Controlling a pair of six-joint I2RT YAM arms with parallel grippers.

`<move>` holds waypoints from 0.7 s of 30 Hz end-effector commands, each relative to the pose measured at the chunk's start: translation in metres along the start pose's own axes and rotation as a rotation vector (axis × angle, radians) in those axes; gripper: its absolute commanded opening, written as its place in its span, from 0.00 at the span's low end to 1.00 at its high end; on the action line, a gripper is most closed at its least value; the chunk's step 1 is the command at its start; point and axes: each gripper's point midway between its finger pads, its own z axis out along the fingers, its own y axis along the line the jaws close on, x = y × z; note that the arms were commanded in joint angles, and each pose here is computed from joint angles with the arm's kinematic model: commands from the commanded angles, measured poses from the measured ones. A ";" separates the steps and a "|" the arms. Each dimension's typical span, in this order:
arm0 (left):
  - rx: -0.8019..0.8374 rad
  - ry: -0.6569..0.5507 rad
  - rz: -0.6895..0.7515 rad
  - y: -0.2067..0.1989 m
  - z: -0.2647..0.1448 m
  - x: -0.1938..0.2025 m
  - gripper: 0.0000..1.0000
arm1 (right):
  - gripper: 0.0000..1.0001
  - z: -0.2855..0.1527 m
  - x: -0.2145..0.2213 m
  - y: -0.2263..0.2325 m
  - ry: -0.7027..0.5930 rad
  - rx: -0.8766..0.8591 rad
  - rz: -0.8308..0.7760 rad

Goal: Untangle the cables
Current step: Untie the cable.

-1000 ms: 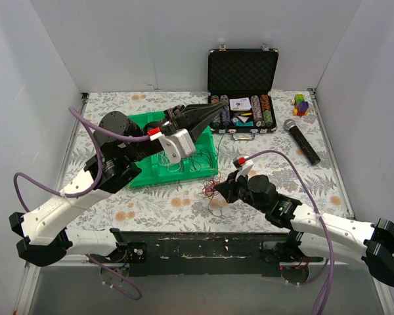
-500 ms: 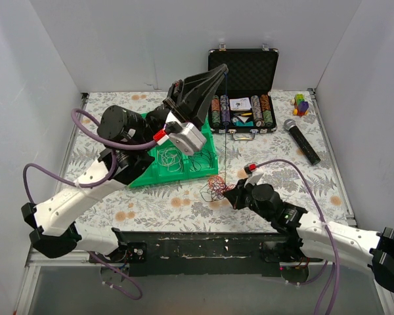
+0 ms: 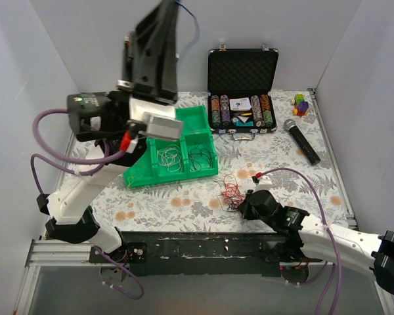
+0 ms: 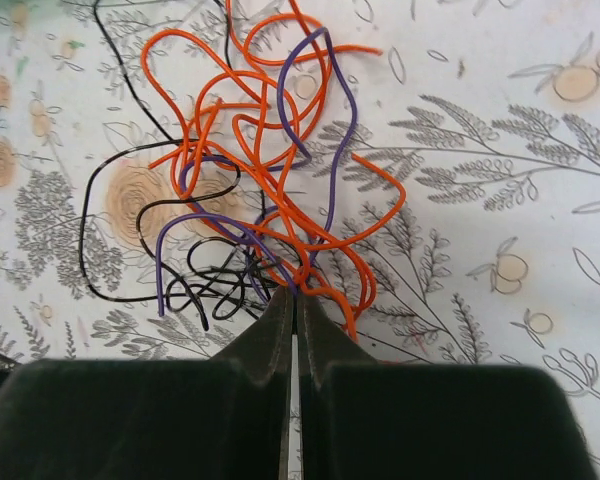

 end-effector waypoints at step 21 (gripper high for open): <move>0.028 0.130 -0.033 -0.017 -0.041 0.015 0.00 | 0.01 -0.027 -0.035 -0.005 -0.111 0.056 0.026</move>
